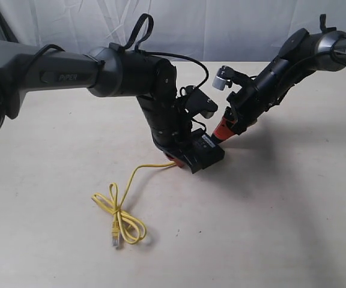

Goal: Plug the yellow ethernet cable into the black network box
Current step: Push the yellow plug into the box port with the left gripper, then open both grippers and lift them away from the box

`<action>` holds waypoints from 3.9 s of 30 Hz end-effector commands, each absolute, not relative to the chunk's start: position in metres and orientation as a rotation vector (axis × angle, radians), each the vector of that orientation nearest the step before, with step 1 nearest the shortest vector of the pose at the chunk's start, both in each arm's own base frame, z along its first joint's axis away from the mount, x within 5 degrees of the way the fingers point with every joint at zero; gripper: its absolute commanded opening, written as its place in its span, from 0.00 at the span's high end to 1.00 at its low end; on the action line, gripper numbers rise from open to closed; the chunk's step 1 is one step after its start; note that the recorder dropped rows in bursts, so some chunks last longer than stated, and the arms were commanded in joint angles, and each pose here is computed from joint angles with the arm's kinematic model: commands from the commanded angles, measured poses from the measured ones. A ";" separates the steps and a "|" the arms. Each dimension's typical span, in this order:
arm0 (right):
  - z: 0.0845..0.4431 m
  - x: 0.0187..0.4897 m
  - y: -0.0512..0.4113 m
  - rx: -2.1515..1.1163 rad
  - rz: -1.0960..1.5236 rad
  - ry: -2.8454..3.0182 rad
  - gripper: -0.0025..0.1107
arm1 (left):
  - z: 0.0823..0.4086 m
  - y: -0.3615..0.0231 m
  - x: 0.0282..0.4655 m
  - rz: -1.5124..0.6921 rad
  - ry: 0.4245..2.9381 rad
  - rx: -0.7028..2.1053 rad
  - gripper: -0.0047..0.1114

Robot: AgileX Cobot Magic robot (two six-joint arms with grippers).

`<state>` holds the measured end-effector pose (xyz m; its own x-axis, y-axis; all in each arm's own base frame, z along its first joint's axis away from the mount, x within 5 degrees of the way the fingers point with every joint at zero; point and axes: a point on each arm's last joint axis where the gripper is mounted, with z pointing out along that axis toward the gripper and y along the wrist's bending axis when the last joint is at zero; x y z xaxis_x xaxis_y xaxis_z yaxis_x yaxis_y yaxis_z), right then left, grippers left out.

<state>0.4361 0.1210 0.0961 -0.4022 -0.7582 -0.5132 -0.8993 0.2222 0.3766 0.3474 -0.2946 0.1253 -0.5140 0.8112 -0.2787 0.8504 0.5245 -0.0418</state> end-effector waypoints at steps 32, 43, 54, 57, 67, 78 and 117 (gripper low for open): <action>0.095 0.429 0.136 -1.604 0.960 2.302 0.99 | 0.126 -0.301 0.353 -0.285 2.470 1.355 0.96; 0.094 0.428 0.135 -1.596 0.943 2.351 0.99 | 0.127 -0.302 0.354 -0.289 2.470 1.326 0.96; 0.095 0.426 0.143 -1.627 0.955 2.310 0.99 | 0.129 -0.306 0.357 -0.329 2.445 1.275 0.96; 0.095 0.426 0.143 -1.627 0.955 2.310 0.99 | 0.129 -0.306 0.357 -0.329 2.445 1.275 0.96; 0.095 0.426 0.143 -1.629 0.954 2.311 0.99 | 0.138 -0.309 0.361 -0.336 2.424 1.269 0.96; 0.094 0.426 0.142 -1.637 0.948 2.313 0.99 | 0.135 -0.304 0.354 -0.301 2.488 1.353 0.96; 0.202 0.441 0.095 -0.900 0.065 2.719 0.99 | 0.131 -0.294 0.350 -0.210 2.588 1.387 0.34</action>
